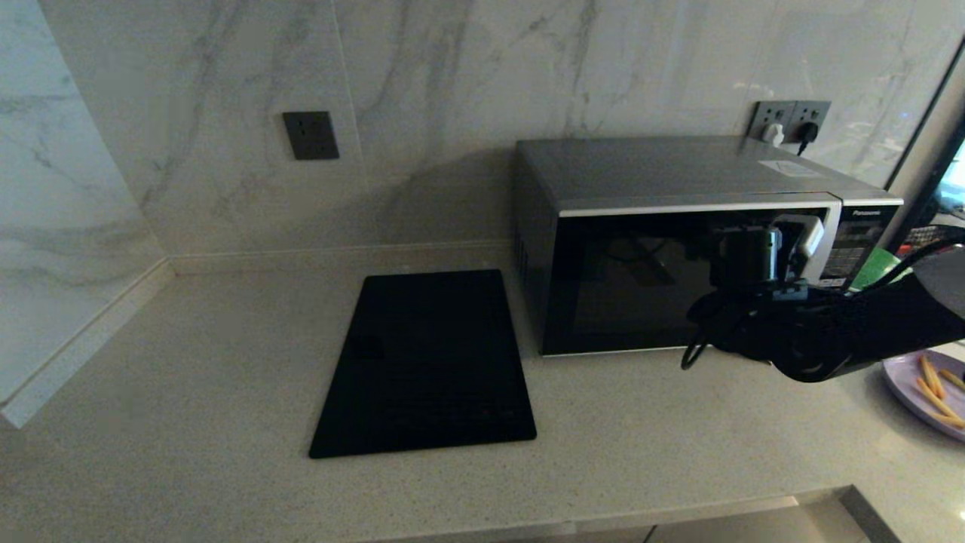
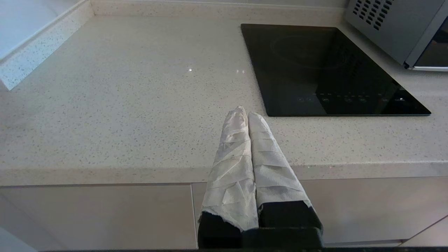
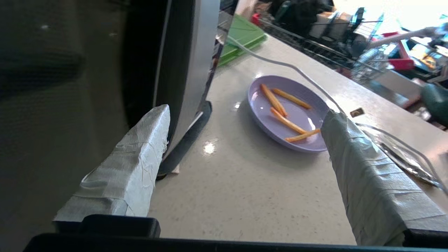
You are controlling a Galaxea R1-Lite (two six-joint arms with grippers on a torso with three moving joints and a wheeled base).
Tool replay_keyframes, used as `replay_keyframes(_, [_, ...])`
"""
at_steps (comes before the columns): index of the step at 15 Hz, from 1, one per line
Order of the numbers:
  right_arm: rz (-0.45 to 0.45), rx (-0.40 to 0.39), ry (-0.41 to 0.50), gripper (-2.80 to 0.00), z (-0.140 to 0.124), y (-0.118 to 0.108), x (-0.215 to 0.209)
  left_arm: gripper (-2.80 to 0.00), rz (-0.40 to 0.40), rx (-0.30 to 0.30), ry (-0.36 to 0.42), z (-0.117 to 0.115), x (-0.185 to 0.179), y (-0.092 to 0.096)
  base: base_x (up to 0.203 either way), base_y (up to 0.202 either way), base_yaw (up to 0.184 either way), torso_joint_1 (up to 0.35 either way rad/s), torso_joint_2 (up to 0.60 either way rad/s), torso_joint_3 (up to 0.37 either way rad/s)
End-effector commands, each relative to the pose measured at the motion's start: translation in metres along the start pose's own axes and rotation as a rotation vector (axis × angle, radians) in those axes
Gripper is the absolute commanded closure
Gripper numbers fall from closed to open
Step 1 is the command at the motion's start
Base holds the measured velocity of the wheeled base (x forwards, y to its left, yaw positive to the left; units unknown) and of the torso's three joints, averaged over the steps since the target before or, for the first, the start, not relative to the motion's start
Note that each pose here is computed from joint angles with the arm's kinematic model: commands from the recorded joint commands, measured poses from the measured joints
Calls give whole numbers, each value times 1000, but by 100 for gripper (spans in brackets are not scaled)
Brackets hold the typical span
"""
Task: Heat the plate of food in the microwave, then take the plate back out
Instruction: Open the microwave oven
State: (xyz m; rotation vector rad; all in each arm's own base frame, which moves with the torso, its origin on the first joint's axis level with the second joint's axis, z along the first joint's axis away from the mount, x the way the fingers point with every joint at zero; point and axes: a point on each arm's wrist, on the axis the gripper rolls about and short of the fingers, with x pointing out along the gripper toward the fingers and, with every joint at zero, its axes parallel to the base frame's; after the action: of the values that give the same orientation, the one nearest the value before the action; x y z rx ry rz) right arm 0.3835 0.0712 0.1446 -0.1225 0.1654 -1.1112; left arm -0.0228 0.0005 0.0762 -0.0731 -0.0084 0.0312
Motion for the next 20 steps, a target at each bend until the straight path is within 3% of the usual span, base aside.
replay_keyframes(1, [-34,-1,-4,-280,-4,9,3,0,1,-1,1,0,0,0,0,0,0,0,0,0])
replay_keyframes(20, [-159,24,0,-280,-10,36,50,0,2,-1,1,0,0,0,0,0,0,0,0,0])
